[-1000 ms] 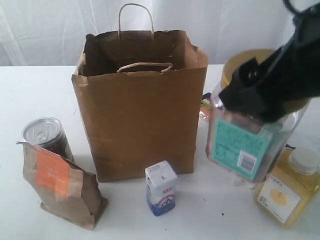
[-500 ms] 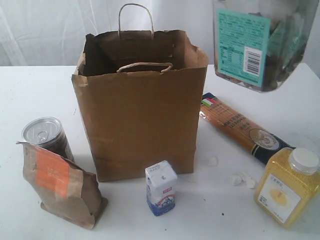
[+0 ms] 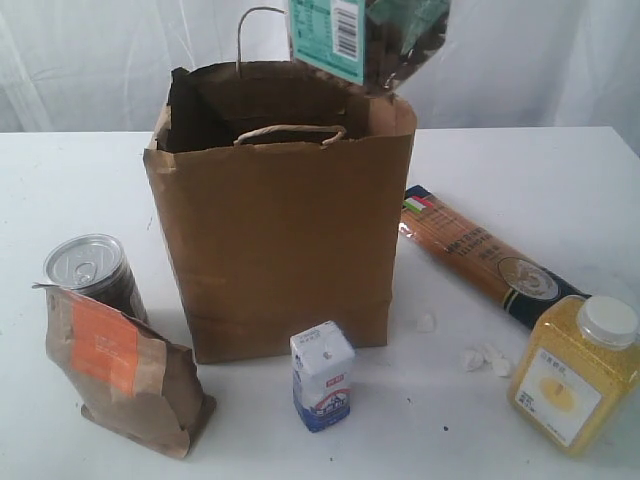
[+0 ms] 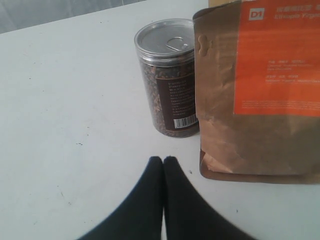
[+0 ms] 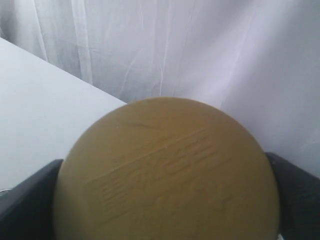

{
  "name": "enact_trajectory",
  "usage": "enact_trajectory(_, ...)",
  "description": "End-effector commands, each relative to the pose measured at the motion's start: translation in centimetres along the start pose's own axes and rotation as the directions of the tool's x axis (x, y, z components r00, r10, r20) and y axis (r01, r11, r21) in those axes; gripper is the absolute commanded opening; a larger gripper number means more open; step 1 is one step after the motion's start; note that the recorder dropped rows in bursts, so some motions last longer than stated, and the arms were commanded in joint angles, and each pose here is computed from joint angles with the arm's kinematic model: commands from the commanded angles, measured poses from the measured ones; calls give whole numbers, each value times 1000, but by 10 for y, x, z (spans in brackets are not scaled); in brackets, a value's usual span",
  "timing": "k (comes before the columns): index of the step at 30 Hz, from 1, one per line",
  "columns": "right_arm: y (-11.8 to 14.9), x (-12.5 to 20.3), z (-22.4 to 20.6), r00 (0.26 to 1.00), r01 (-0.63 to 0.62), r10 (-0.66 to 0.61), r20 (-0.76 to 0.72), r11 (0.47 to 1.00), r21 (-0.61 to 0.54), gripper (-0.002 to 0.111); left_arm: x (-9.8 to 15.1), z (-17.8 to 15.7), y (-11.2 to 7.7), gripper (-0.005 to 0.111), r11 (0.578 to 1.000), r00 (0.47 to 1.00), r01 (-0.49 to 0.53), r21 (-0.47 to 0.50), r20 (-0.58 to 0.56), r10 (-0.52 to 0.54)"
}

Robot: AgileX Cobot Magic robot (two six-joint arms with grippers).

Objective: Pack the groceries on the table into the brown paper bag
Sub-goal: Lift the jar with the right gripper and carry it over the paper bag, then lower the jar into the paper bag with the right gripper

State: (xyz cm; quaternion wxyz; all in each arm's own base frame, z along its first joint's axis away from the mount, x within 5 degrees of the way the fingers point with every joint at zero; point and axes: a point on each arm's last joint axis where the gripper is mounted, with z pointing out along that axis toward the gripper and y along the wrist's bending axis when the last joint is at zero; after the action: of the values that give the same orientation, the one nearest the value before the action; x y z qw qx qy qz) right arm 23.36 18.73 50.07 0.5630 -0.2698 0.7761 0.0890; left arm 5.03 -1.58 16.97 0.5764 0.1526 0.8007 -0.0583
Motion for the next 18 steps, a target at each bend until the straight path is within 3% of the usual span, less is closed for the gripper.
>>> enact_trajectory(1, 5, -9, 22, 999, 9, -9, 44, 1000, -4, 0, 1, 0, 0, 0, 1000, 1000, 4, -3, 2, -4)
enact_trajectory(12, 27, 13, 92, 998, -33, 29, -55, 996, -80, 0, 1, 0, 0, 0, 1000, 1000, 4, -3, 2, -4)
enact_trajectory(18, 30, 28, 110, 989, 22, -35, -146, 996, -88, 0, 1, 0, 0, 0, 1000, 1000, 4, -3, 2, -4)
